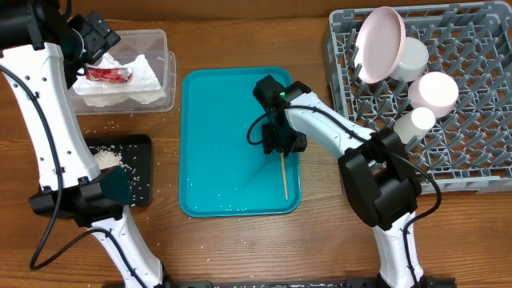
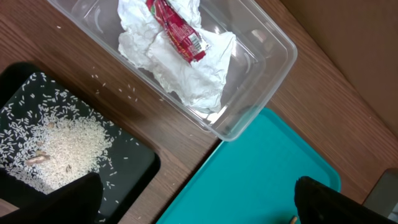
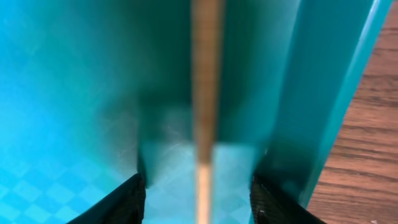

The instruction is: Sort waste into correct bins and load items into the dishwasher

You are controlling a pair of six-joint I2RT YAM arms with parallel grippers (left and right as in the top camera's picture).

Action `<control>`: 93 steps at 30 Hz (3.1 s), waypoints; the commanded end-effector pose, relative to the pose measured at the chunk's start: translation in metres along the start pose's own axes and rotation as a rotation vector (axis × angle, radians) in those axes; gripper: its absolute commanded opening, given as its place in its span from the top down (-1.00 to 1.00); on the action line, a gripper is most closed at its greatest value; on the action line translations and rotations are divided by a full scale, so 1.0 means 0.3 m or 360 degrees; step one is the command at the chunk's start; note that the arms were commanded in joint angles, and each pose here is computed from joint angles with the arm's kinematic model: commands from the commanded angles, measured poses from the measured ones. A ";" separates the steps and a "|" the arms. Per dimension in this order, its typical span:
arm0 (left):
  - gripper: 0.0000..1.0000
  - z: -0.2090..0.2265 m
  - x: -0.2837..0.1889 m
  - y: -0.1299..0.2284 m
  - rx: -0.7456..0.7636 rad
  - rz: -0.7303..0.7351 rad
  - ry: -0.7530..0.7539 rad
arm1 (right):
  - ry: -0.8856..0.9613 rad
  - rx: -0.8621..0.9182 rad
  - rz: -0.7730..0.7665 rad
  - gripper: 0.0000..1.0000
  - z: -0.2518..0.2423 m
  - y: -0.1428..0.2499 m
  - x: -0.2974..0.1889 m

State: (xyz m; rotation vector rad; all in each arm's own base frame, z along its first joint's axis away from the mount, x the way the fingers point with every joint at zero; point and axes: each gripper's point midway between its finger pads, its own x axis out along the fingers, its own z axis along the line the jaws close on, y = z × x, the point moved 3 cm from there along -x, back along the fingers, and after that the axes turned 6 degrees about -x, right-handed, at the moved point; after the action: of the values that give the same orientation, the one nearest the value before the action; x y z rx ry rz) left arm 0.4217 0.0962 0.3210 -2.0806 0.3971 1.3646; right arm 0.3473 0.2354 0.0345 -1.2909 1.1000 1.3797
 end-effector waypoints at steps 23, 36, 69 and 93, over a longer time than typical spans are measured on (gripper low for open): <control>-1.00 -0.002 -0.015 0.005 0.0023 -0.0005 0.0013 | -0.0046 -0.0007 -0.0639 0.93 -0.541 -0.301 -0.729; -1.00 -0.002 -0.015 0.005 0.0023 -0.0005 0.0013 | -0.0152 -0.0051 -0.0478 0.73 -0.686 -0.300 -0.571; -1.00 -0.002 -0.015 0.005 0.0024 -0.0005 0.0013 | -0.0387 0.0412 -0.0688 -1.00 -0.416 0.540 -1.065; -1.00 -0.002 -0.015 0.005 0.0024 -0.0005 0.0013 | -0.0267 0.0306 -0.1307 -1.00 -0.460 0.975 -1.097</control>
State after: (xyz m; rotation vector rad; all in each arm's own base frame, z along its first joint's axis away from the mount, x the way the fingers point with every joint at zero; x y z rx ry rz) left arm 0.4217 0.0962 0.3208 -2.0803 0.3976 1.3654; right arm 0.0972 0.0399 0.3575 -1.1980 0.5058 0.7944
